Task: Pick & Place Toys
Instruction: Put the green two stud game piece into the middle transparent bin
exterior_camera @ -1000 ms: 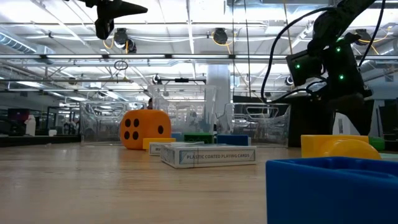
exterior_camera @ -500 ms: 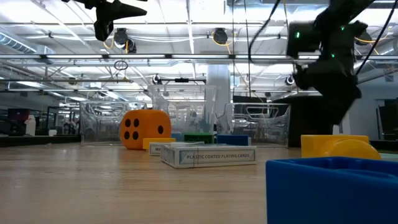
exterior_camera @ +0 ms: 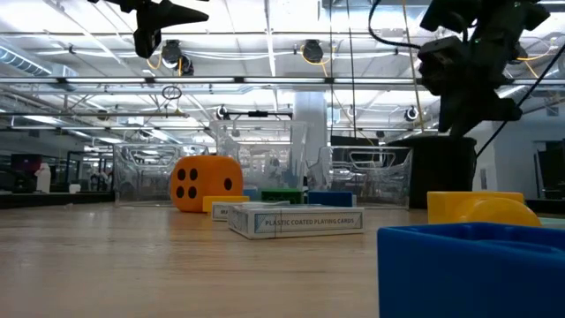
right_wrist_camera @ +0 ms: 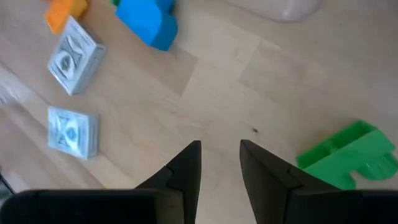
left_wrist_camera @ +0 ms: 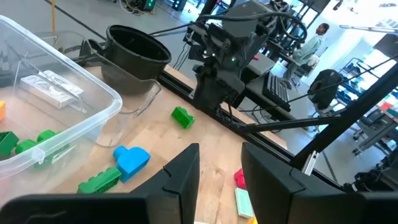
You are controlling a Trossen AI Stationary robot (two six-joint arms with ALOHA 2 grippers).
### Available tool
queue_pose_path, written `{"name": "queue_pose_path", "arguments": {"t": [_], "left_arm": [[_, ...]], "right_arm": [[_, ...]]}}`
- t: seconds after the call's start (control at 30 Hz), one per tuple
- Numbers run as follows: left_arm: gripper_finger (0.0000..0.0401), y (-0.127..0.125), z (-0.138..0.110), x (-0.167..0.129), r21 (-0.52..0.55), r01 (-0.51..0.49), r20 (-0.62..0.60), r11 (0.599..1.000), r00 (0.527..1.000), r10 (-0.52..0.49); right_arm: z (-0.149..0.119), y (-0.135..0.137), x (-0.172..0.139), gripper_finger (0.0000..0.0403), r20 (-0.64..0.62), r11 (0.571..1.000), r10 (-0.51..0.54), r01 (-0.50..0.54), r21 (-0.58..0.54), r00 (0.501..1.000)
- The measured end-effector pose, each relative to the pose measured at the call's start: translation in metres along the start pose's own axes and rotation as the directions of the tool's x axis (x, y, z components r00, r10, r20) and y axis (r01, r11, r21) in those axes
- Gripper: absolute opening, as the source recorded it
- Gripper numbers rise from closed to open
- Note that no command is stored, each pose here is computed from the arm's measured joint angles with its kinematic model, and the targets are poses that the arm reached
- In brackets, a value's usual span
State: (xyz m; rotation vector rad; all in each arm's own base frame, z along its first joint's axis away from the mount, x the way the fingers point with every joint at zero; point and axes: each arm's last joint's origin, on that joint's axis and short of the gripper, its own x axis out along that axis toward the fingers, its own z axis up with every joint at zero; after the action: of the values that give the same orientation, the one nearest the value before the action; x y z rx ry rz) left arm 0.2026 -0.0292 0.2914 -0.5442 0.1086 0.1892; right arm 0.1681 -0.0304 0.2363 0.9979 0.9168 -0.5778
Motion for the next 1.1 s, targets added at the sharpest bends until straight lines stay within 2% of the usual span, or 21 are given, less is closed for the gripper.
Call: {"name": "queue_pose_path", "arguments": {"t": [0.17,0.27,0.37,0.47,0.63,0.77,0.93,1.1], "left_arm": [[0.0122,0.000,0.000,0.000,-0.004,0.000,0.000,1.000,1.000,0.000],[0.0122,0.000,0.000,0.000,-0.012,0.000,0.000,1.000,1.000,0.000],[0.0122,0.000,0.000,0.000,-0.016,0.000,0.001,1.000,1.000,0.000],[0.0122,0.000,0.000,0.000,-0.007,0.000,0.000,1.000,1.000,0.000],[0.0122,0.000,0.000,0.000,0.013,0.000,0.001,1.000,1.000,0.000],[0.0122,0.000,0.000,0.000,0.031,-0.001,0.001,1.000,1.000,0.001],[0.0122,0.000,0.000,0.000,0.035,-0.002,0.001,0.999,1.000,0.002],[0.0122,0.000,0.000,0.000,0.042,-0.003,0.002,0.999,1.000,0.003]], "right_arm": [[-0.002,-0.004,-0.015,0.0105,0.089,0.996,0.010,-0.018,0.086,0.996],[-0.008,-0.013,-0.023,0.0099,0.100,0.990,-0.042,0.027,0.138,0.994],[-0.017,-0.020,-0.027,0.0082,0.058,0.980,-0.102,0.090,0.175,0.993],[-0.025,-0.022,-0.028,0.0056,0.017,0.975,-0.137,0.132,0.179,0.990],[-0.029,-0.017,-0.027,0.0016,0.097,0.976,-0.158,0.140,0.164,0.983],[-0.030,-0.017,-0.027,0.0002,0.105,0.976,-0.169,0.152,0.155,0.980],[-0.031,-0.017,-0.028,0.0019,0.083,0.978,-0.154,0.140,0.154,0.985],[-0.031,-0.017,-0.027,0.0070,0.078,0.974,-0.154,0.138,0.177,0.985]]}}
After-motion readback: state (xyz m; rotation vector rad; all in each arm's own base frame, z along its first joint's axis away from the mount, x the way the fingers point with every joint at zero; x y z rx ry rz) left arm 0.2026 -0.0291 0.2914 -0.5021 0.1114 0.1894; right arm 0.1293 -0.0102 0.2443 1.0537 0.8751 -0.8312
